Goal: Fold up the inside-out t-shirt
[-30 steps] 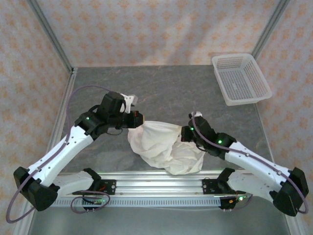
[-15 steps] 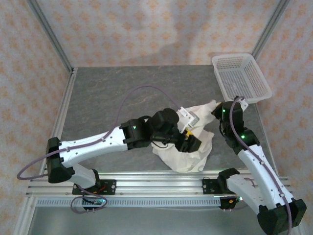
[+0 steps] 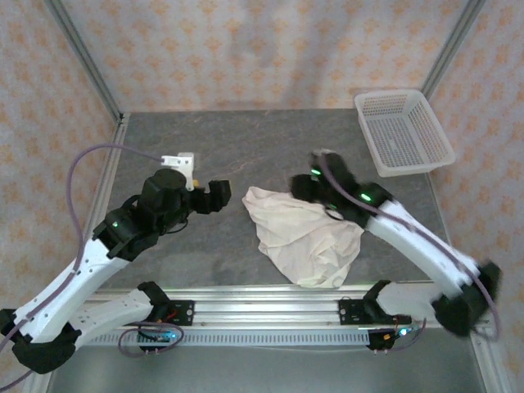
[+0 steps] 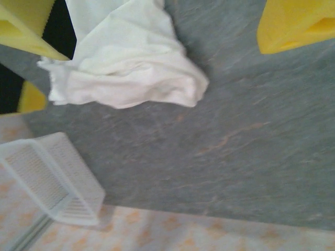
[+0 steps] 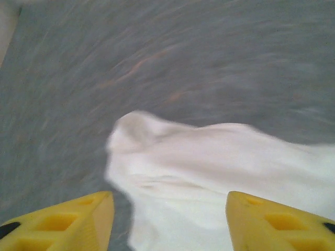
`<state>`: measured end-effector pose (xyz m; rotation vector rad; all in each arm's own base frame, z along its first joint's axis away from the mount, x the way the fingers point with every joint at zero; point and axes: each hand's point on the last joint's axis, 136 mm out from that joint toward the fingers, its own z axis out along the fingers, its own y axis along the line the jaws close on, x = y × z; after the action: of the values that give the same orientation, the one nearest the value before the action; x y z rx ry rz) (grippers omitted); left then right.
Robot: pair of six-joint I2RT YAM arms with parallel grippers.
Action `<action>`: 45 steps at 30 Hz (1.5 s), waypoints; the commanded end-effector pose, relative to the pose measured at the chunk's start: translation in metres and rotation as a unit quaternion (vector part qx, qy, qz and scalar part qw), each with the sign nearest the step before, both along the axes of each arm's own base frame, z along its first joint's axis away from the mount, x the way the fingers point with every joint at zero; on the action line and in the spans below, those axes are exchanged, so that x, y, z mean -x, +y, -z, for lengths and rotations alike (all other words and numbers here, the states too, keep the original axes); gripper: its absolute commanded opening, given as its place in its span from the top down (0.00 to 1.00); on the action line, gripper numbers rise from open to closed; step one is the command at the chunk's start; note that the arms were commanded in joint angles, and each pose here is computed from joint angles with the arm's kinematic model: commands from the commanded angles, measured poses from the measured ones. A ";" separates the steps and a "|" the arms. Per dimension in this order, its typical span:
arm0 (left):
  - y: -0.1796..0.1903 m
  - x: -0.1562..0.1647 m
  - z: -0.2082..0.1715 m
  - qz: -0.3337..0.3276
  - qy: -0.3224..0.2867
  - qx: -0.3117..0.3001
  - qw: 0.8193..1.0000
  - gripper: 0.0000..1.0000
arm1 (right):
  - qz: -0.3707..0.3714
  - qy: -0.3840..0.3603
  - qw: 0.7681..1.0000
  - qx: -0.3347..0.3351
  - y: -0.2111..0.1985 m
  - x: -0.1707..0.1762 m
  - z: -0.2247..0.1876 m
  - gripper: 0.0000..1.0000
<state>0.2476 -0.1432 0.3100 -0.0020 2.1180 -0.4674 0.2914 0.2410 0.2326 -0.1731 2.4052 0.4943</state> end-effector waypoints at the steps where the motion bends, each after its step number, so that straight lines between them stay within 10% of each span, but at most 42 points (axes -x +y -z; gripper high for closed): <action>1: 0.038 0.018 0.014 -0.040 0.024 -0.066 0.997 0.10 | -0.134 0.057 0.985 0.088 0.063 -0.005 0.054 0.35; 9: 0.050 0.034 0.017 -0.051 0.024 -0.045 0.997 0.09 | -0.164 0.125 0.954 0.218 0.104 -0.045 0.147 0.23; 11: 0.049 0.033 0.020 -0.050 0.030 -0.047 0.997 0.09 | -0.165 0.134 0.947 0.239 0.102 -0.046 0.158 0.37; 13: 0.049 0.033 0.020 -0.051 0.030 -0.045 0.997 0.09 | -0.178 0.124 0.949 0.228 0.107 -0.047 0.146 0.72; 14: 0.049 0.033 0.017 -0.052 0.027 -0.042 0.997 0.09 | -0.192 0.104 0.953 0.209 0.115 -0.048 0.127 0.96; 15: 0.049 0.033 0.013 -0.053 0.023 -0.037 0.998 0.09 | -0.199 0.079 0.959 0.187 0.121 -0.051 0.104 1.00; 22: 0.056 0.030 -0.032 -0.073 -0.028 -0.010 0.997 0.09 | -0.217 -0.186 0.958 -0.041 0.136 -0.071 -0.174 1.00; 27: 0.065 0.032 -0.048 -0.092 -0.053 0.005 0.994 0.09 | -0.235 -0.260 0.929 -0.115 0.116 -0.045 -0.266 1.00; 31: 0.063 0.032 -0.038 -0.087 -0.043 0.003 0.995 0.09 | -0.232 -0.200 0.945 -0.112 0.107 -0.032 -0.216 1.00; 38: 0.041 0.022 -0.001 -0.047 0.007 -0.039 0.998 0.09 | -0.085 -0.067 0.990 -0.093 0.039 -0.003 -0.006 0.99; 45: 0.014 0.005 0.060 -0.013 0.097 -0.095 0.991 0.10 | 0.036 0.077 0.996 -0.009 -0.034 0.045 0.115 0.63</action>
<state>0.2377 -0.1215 0.2710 -0.0014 2.2785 -0.2752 0.2256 0.2066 0.0739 -0.2194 2.6919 0.4483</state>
